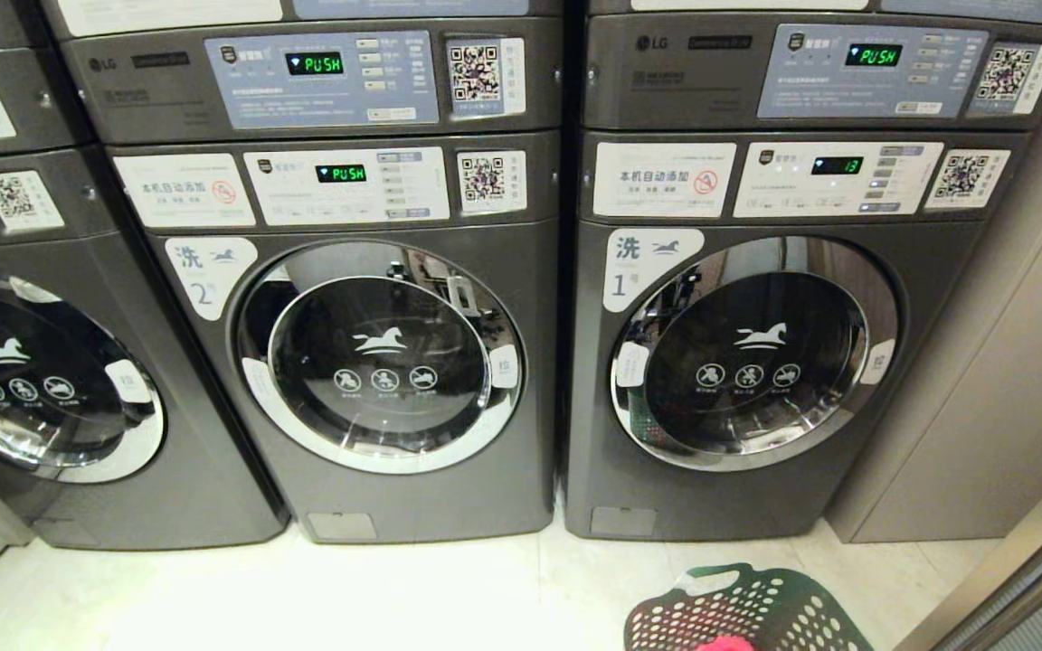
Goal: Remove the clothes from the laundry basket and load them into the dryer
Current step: Take the clothes out of the basket
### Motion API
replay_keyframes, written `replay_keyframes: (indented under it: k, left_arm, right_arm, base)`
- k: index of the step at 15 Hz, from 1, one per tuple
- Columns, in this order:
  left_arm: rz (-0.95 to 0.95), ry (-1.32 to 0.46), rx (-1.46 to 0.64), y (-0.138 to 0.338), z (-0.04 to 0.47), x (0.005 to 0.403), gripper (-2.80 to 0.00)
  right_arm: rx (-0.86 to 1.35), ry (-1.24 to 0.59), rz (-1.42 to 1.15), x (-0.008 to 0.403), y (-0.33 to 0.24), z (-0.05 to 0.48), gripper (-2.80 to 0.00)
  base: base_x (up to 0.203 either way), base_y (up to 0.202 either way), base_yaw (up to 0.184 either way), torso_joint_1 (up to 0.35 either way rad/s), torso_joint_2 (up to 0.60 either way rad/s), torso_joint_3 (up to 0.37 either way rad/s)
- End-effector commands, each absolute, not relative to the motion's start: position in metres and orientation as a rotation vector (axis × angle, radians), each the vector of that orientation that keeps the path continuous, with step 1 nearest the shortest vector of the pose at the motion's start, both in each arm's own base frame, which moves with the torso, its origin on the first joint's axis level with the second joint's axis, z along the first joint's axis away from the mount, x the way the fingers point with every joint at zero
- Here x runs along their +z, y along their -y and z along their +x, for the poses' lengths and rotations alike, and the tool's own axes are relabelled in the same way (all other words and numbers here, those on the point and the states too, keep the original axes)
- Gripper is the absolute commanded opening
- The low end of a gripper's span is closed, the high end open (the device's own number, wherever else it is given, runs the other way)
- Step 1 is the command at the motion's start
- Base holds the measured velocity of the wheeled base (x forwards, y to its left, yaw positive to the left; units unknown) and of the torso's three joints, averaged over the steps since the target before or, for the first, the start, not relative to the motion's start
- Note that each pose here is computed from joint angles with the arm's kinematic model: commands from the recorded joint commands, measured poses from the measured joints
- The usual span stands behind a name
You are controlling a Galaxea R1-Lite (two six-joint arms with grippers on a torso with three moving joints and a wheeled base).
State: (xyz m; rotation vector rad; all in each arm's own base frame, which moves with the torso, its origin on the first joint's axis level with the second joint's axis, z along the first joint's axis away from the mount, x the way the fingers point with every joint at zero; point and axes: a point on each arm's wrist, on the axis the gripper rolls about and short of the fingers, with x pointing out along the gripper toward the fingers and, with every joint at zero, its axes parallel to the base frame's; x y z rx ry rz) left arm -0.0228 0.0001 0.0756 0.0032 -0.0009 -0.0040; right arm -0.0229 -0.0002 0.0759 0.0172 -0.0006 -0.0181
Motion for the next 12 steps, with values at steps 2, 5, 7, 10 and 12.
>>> replay_keyframes:
  k: [2, 5, 7, 10, 12]
  left_arm:
    - [0.003, 0.002, -0.005, -0.0002, -0.0228, 0.0756, -2.8]
    - [0.003, 0.002, -0.005, -0.0002, -0.0228, 0.0756, -2.8]
    - [0.003, 0.002, -0.005, -0.0002, -0.0228, 0.0756, -2.8]
    - [0.005, 0.002, -0.003, -0.0001, -0.0228, 0.0756, -2.8]
    - [0.005, 0.002, -0.003, -0.0001, -0.0228, 0.0756, -2.8]
  right_arm:
    - [-0.018, 0.001, 0.017, 0.0757, 0.0002, -0.023, -2.8]
    - [-0.018, 0.0, 0.014, 0.0757, 0.0002, -0.0229, -2.8]
    - [-0.018, 0.002, 0.014, 0.0757, 0.0002, -0.023, -2.8]
    - [-0.018, 0.002, 0.017, 0.0757, 0.0002, -0.023, -2.8]
    - [-0.018, 0.002, 0.017, 0.0757, 0.0002, -0.023, -2.8]
  base:
    - [0.0, 0.0, 0.0, -0.111, 0.46, 0.355]
    - [0.0, 0.0, 0.0, -0.083, 0.45, 0.37]
    - [0.0, 0.0, 0.0, -0.035, 0.44, 0.389]
    - [0.0, 0.0, 0.0, -0.009, 0.34, 0.325]
    - [0.0, 0.0, 0.0, 0.0, 0.0, 0.0]
